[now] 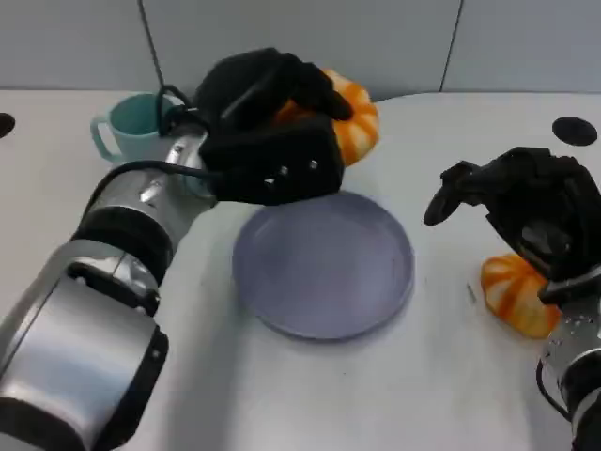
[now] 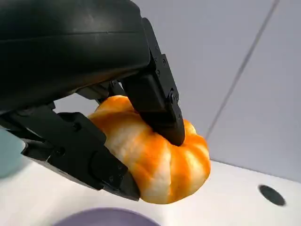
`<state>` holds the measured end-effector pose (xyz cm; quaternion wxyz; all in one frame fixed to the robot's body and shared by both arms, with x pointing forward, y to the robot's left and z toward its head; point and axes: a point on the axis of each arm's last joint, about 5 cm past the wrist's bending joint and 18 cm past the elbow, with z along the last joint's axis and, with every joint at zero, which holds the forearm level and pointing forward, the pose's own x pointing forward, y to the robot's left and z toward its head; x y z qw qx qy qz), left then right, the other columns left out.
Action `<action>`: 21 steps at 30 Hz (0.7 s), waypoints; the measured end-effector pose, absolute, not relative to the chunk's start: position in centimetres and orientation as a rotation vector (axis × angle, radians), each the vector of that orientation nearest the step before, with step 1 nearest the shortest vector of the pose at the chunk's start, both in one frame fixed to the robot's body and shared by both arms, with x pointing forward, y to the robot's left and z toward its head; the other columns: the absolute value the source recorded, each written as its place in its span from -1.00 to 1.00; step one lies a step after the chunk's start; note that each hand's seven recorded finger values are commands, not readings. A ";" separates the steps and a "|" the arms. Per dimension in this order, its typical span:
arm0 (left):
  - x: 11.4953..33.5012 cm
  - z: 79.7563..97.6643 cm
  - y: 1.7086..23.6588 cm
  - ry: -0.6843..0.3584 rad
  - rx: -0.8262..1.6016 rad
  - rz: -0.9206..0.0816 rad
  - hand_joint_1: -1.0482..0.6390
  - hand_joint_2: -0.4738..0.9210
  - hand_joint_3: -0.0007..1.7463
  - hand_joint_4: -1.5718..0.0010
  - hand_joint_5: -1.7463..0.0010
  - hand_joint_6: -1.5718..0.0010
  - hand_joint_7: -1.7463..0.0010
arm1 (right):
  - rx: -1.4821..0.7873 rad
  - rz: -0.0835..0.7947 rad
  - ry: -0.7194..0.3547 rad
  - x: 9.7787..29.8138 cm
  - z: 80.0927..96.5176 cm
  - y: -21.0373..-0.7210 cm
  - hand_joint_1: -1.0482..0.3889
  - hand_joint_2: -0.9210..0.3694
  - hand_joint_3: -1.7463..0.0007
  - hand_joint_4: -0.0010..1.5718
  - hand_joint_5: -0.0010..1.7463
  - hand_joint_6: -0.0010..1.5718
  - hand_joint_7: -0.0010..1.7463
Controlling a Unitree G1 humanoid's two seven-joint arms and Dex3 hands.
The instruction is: Grasp the bread from the table and place it into the plate.
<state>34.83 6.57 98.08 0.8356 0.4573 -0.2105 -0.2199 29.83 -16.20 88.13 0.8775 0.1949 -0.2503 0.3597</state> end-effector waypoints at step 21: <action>34.8 98.0 6.5 -0.437 0.944 -0.458 0.10 0.76 -1.00 -0.24 -0.03 -0.59 0.92 | 0.414 0.722 -0.521 29.8 88.2 -16.0 -0.13 -0.90 0.99 -0.04 0.36 0.35 -0.71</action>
